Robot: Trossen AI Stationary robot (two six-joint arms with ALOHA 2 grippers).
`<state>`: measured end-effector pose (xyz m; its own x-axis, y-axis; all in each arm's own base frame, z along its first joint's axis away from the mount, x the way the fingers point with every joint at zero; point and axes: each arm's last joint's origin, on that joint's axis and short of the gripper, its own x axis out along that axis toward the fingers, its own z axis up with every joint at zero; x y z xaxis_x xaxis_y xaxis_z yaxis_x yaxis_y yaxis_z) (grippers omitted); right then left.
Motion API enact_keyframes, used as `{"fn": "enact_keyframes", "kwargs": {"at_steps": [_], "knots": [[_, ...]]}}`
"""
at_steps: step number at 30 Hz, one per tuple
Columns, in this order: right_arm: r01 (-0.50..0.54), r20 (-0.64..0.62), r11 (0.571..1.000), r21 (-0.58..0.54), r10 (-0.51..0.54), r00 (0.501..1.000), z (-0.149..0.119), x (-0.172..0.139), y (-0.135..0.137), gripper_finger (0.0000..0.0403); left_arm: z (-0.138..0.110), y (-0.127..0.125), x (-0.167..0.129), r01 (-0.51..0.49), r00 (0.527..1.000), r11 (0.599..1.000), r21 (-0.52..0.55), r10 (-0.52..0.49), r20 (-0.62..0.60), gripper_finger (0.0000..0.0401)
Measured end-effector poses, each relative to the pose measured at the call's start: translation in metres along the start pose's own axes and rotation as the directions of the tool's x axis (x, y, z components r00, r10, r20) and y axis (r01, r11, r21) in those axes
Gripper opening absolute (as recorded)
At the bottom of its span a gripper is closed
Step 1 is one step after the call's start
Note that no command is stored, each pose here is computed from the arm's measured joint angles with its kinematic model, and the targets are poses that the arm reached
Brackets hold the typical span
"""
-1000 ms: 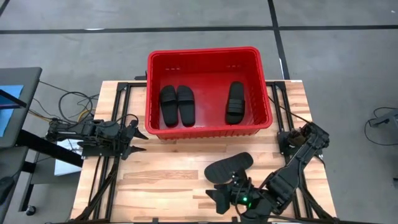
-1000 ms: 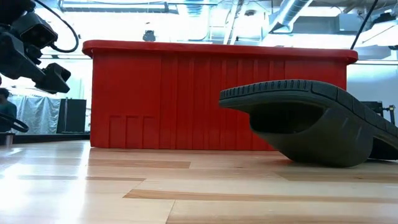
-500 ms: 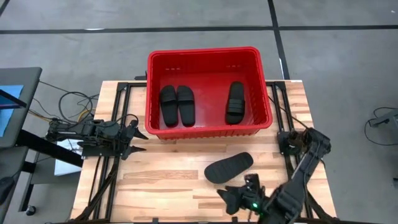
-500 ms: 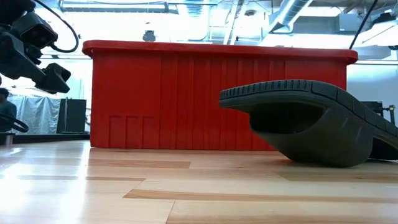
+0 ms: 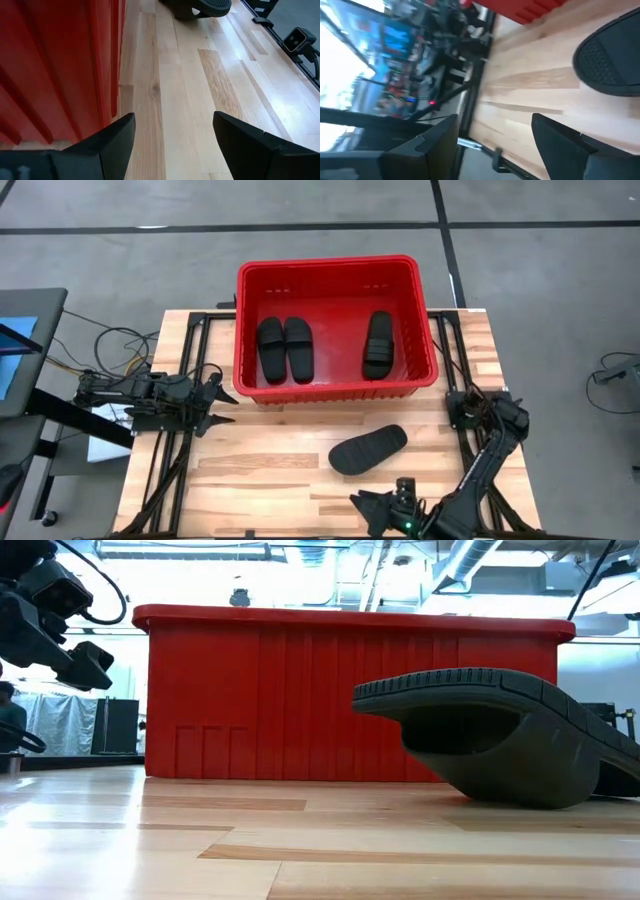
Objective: Pick and place slides into bin
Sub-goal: Put the black slides into the red bin
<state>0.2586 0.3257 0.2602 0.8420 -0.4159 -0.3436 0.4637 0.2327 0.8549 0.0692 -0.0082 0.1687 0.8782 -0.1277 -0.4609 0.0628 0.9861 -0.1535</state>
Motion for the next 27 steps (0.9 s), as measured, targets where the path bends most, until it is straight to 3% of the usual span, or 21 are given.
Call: {"fn": "enact_keyframes", "kwargs": {"at_steps": [5, 9, 18, 23, 27], "knots": [[-0.156, 0.088, 0.983, 0.097, 0.147, 0.985, -0.017, 0.007, -0.014, 0.0242, 0.000, 0.000, 0.000, 0.000, 1.000, 1.000, 0.000, 0.000, 0.000, 0.0258], [-0.216, 0.119, 0.969, 0.122, 0.202, 0.972, -0.025, 0.003, -0.032, 0.0242, 0.000, 0.000, 0.000, 0.000, 1.000, 1.000, 0.000, 0.000, 0.000, 0.0258], [-0.205, 0.099, 0.969, 0.135, 0.192, 0.976, -0.028, 0.006, -0.054, 0.0242, 0.000, 0.000, 0.000, 0.000, 1.000, 1.000, 0.000, 0.000, 0.000, 0.0258], [-0.119, 0.062, 0.980, 0.161, 0.111, 0.992, -0.032, 0.044, -0.056, 0.0242, 0.000, 0.000, 0.000, 0.000, 1.000, 1.000, 0.000, 0.000, 0.000, 0.0258], [-0.109, 0.041, 0.957, 0.269, 0.102, 0.994, -0.048, 0.075, -0.059, 0.0242, 0.000, 0.000, 0.000, 0.001, 1.000, 1.000, 0.000, -0.001, 0.000, 0.0258]]}}
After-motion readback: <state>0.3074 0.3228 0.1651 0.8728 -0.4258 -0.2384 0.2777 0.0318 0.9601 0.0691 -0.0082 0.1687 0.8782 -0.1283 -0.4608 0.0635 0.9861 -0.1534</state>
